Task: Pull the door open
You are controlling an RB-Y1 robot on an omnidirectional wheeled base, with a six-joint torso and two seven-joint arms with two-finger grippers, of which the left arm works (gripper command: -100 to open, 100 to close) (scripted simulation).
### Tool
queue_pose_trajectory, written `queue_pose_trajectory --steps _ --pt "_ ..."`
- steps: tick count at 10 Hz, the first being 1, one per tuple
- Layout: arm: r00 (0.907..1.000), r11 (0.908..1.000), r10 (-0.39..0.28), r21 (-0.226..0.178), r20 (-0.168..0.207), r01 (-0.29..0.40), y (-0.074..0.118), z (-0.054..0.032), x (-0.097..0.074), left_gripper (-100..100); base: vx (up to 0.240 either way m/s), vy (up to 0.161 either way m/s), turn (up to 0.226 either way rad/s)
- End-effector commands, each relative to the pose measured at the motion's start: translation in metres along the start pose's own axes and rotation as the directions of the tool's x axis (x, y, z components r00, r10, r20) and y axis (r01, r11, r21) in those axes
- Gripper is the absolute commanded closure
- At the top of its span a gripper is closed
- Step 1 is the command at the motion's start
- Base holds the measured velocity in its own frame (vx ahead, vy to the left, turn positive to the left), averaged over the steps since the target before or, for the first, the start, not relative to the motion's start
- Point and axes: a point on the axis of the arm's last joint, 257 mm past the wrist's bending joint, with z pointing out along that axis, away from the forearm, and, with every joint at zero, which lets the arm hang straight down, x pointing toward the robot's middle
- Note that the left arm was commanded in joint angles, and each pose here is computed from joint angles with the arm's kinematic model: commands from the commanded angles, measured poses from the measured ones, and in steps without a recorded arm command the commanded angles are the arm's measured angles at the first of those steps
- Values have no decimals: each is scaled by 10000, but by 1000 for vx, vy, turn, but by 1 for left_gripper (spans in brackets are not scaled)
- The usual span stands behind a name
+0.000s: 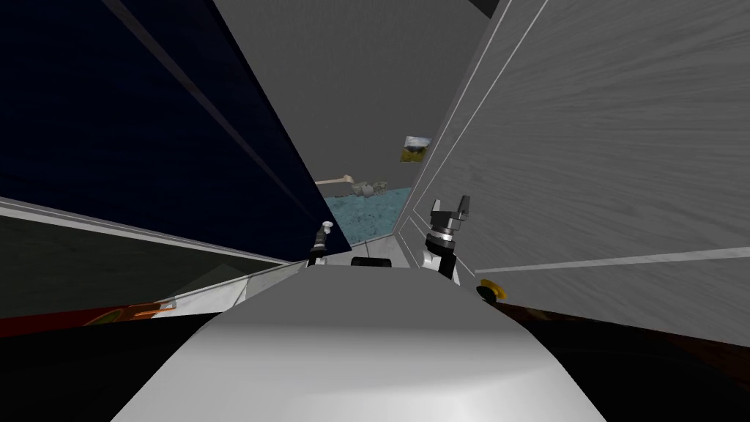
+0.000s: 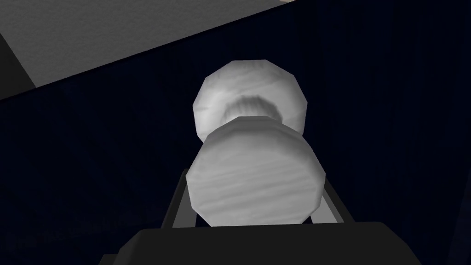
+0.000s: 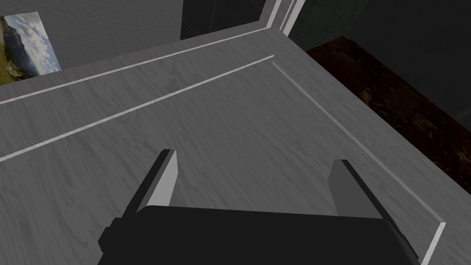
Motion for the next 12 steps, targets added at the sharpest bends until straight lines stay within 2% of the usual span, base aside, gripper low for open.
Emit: queue_pose_trajectory --steps 1,2,3,4,5,6,7,9,10,11,12 --pt "9981 9982 -593 33 -142 594 -25 16 144 100 -60 18 -47" --pt "9946 9946 -1037 23 -103 1037 -26 30 147 100 -60 20 -56" --pt "9937 9938 -1115 22 -103 1115 -26 30 147 100 -40 9 -28" --pt "9871 9872 -1597 15 -63 1597 -27 44 149 100 -40 3 -36" --pt "9866 9866 -1633 14 -63 1633 -27 44 149 100 -36 8 -15" --pt "9776 9776 -2105 9 -22 2105 -28 57 151 100 -48 10 -91" --pt "9767 9767 -2145 9 -22 2145 -28 57 151 100 -40 14 -36" --pt "9550 9550 -2967 7 60 2967 -28 83 155 100 -56 13 -68" --pt "9491 9491 -3150 8 60 3150 -28 83 155 100 -56 9 -44" --pt "9341 9341 -3569 12 101 3570 -28 96 157 100 -59 9 -51" --pt "9314 9315 -3639 12 101 3639 -28 96 157 100 -42 5 -39"
